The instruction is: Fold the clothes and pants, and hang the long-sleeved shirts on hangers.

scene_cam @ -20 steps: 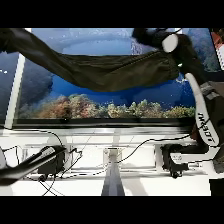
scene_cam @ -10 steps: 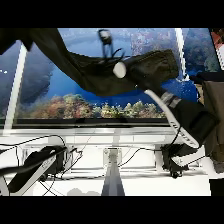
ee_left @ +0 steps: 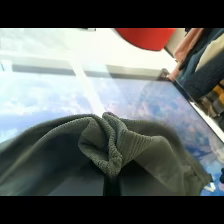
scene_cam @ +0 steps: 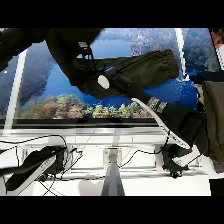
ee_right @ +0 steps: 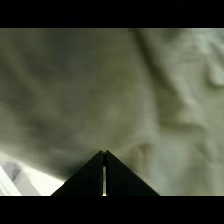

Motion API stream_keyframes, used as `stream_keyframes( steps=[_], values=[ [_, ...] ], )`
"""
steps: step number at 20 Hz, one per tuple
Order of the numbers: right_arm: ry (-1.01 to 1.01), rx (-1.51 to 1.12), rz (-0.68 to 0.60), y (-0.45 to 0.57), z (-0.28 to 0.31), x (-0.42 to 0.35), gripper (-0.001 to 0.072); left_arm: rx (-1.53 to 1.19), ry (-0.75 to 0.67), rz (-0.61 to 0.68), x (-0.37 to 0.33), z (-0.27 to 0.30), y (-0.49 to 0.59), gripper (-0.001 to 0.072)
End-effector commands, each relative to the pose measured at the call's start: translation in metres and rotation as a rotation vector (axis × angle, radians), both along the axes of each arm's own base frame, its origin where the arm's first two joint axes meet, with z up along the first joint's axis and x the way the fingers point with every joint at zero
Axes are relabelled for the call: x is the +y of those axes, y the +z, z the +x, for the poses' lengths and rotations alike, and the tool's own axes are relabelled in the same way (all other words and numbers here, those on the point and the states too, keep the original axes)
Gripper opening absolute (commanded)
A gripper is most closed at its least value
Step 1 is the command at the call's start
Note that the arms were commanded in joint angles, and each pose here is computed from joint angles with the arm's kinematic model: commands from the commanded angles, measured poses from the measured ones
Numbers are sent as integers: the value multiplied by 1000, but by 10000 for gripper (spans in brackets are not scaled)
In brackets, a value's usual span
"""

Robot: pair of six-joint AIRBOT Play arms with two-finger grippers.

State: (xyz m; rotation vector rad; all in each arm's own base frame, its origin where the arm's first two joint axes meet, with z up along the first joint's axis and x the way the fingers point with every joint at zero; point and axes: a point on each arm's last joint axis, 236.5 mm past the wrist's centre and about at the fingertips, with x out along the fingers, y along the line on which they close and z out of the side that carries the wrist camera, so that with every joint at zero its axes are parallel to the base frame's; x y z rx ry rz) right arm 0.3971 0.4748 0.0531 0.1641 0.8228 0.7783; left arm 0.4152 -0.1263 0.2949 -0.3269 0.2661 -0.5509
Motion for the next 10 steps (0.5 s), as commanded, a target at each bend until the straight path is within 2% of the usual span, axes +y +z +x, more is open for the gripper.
stream_keyframes(
  steps=[1,7,10],
  values=[
    [-66,31,-89,-11,34,-54,25,54,-2,1,-1,15,-23,18],
    [-309,135,-150,-4,104,-203,25,94,162,26,45,66,-64,18],
    [-405,208,-178,-6,114,-269,25,68,339,-90,83,91,-56,17]
  ],
)
